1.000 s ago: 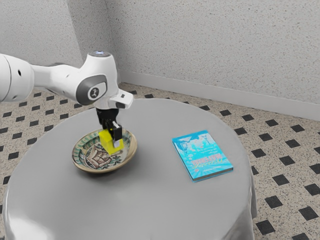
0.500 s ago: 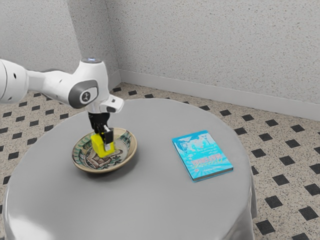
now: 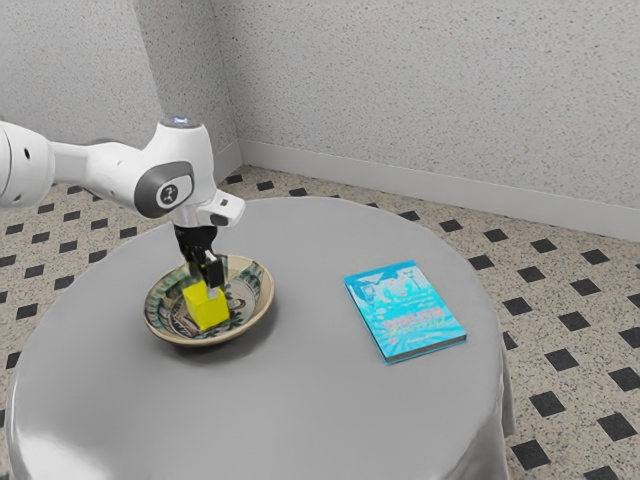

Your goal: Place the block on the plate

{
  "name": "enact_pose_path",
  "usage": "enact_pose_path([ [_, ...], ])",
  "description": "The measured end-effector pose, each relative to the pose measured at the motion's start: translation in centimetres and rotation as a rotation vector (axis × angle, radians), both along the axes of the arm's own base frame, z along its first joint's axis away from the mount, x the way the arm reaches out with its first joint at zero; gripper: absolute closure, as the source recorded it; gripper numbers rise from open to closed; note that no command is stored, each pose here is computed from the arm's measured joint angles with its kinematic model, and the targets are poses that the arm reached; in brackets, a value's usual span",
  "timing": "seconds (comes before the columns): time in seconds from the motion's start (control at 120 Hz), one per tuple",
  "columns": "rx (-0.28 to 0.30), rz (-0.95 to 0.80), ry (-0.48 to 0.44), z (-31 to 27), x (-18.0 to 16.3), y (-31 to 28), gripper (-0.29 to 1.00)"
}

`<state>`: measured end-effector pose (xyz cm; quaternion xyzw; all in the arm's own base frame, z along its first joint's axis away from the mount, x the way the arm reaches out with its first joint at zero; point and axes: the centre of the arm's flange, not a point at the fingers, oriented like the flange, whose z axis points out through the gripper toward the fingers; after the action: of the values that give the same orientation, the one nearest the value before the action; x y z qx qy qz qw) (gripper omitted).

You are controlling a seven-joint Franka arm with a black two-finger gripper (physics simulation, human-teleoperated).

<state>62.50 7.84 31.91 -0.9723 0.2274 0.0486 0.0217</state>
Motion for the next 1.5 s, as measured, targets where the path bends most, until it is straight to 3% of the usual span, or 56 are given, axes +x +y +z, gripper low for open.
enact_pose_path([
  [0.367,0.022,-0.006,-0.008,2.3,-0.3,-0.5,0.02],
  [0.7,0.055,0.0,-0.041,8.2,-1.2,-1.9,0.0],
  [1.342,0.003,0.169,-0.093,19.1,-0.5,-2.0,0.0],
  [1.5,0.006,0.246,-0.098,22.1,-1.7,-1.6,0.0],
])
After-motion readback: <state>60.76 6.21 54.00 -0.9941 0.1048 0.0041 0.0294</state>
